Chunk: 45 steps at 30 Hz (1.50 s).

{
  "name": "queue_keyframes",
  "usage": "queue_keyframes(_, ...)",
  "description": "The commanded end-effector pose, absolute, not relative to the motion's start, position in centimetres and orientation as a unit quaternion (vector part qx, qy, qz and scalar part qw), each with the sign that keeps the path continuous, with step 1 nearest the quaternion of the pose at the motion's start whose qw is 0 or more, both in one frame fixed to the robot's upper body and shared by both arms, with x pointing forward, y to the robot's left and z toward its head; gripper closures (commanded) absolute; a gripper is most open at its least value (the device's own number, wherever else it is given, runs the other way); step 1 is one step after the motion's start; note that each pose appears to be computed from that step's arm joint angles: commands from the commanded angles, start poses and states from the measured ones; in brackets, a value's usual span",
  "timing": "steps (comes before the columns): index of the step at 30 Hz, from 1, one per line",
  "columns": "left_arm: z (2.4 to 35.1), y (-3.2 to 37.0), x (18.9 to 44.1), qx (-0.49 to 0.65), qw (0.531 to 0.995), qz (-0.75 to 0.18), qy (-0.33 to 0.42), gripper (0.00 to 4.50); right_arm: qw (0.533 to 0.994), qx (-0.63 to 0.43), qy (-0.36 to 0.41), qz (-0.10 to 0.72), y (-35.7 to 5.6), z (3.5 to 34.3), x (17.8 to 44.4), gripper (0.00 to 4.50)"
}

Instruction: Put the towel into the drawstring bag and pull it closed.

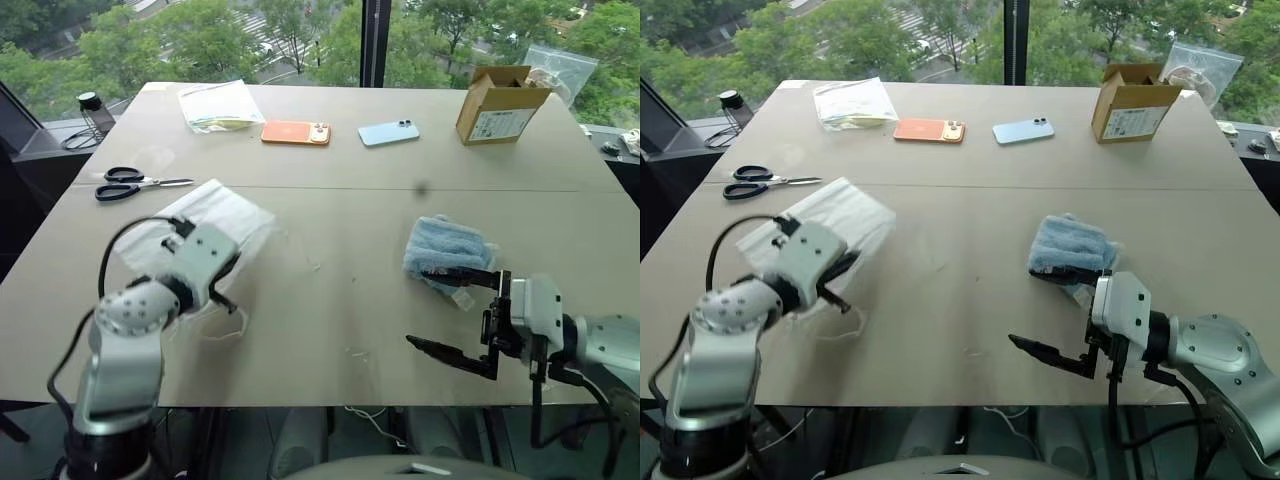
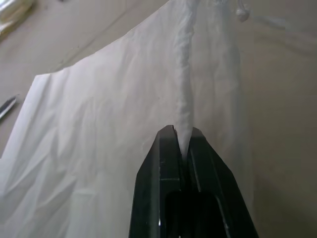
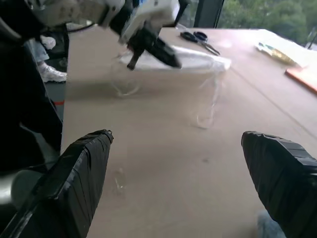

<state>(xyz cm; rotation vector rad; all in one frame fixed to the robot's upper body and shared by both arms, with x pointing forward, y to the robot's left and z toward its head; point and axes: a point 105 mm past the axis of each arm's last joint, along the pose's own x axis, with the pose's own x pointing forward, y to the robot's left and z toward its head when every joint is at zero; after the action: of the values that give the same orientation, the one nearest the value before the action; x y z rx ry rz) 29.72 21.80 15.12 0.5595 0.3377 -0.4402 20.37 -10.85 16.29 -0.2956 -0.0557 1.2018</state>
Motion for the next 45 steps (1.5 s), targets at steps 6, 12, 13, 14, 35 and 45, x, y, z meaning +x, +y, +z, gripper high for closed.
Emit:
queue_keyframes(6,12.5,14.8,30.0,0.048,0.845,-0.410,0.341,4.46,0.867,-0.217,0.033,0.448,-12.3,15.2,23.1,0.00)
queue_keyframes(12,10.1,10.9,31.8,-0.070,0.806,-0.431,0.400,4.46,0.872,-0.166,0.045,0.457,-11.9,16.0,23.4,0.00)
queue_keyframes(13,9.9,10.2,32.0,-0.098,0.798,-0.433,0.408,4.46,0.878,-0.171,0.043,0.446,-12.2,16.2,23.8,0.00)
queue_keyframes(14,9.6,9.6,32.1,-0.120,0.789,-0.433,0.418,4.46,0.888,-0.171,0.040,0.425,-12.7,16.5,24.5,0.00)
queue_keyframes(35,8.2,4.4,32.8,-0.100,0.830,-0.401,0.374,4.46,0.911,-0.033,0.256,0.323,-16.5,12.8,32.8,0.00)
queue_keyframes(45,8.8,4.1,33.2,-0.120,0.838,-0.385,0.367,4.46,0.822,-0.244,0.358,0.370,-18.0,4.7,32.1,0.00)
